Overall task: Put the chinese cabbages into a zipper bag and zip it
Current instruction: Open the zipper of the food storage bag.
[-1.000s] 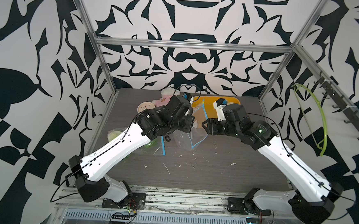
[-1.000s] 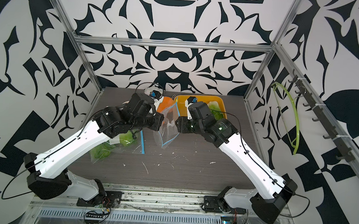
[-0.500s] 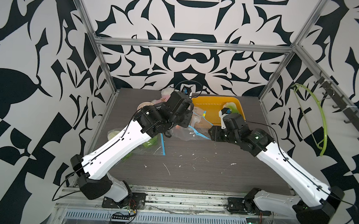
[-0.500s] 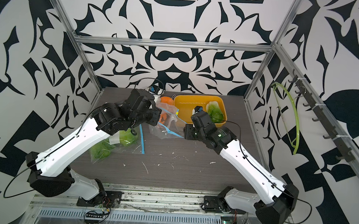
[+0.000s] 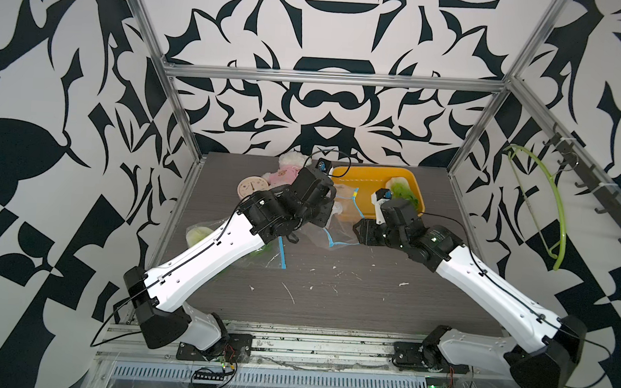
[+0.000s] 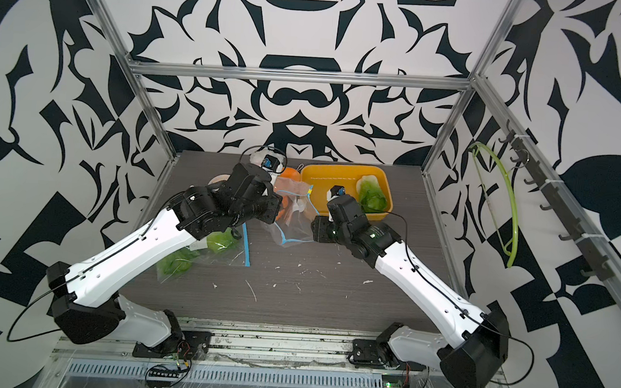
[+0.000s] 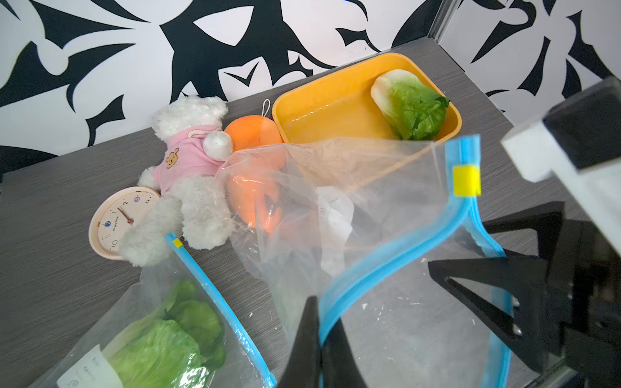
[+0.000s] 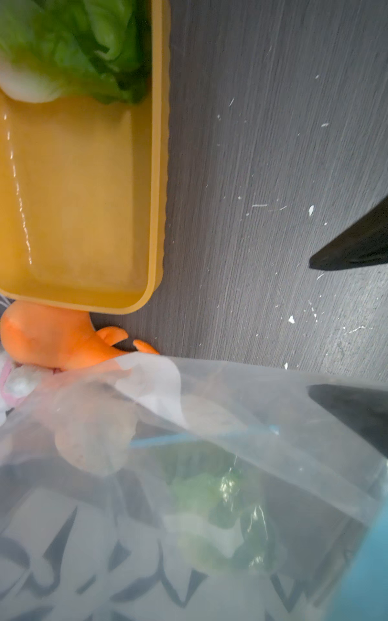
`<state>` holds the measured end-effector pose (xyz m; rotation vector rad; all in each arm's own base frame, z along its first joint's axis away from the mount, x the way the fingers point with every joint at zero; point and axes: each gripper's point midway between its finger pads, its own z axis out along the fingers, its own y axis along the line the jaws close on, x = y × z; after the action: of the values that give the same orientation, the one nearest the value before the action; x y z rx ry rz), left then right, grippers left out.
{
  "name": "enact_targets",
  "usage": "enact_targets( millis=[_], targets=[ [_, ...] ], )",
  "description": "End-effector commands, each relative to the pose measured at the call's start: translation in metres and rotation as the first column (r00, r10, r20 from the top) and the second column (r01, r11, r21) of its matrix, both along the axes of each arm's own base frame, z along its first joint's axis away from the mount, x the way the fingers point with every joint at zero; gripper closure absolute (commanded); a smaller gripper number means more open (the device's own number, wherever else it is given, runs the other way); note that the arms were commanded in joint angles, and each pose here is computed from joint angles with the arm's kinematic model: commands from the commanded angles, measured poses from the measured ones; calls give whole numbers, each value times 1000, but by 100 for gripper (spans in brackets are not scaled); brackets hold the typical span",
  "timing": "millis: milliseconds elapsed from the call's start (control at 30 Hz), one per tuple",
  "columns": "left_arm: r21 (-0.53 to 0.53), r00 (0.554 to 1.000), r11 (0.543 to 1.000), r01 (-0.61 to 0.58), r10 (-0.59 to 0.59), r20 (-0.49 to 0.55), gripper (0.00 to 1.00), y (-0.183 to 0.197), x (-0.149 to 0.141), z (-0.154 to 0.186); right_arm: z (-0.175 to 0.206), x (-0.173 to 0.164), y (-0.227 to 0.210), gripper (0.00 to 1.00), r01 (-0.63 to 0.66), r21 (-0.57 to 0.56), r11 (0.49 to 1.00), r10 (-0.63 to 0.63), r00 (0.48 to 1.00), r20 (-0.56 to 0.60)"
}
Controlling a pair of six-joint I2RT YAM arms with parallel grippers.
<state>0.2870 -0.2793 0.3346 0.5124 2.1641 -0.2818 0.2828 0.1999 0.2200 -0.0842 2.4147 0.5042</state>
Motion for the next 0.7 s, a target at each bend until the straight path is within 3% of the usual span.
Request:
enact_targets(
  millis=[0, 400, 500, 667],
  targets=[
    [-37, 997, 999, -15, 18, 76, 100, 11, 0, 25, 4, 3, -16, 44, 58, -17, 998, -57, 997, 54],
    [-76, 1000, 997, 6, -5, 10, 100, -1, -4, -2, 28, -3, 11, 43, -64, 110, 992, 54, 994, 93],
    [-72, 1000, 997, 6, -5, 4, 100, -1, -4, -5, 33, -3, 6, 42, -52, 100, 994, 41, 993, 107],
    [-50, 999, 998, -24, 26, 29, 100, 11, -4, 5, 13, -4, -17, 42, 22, -10, 1000, -21, 997, 76]
  ],
)
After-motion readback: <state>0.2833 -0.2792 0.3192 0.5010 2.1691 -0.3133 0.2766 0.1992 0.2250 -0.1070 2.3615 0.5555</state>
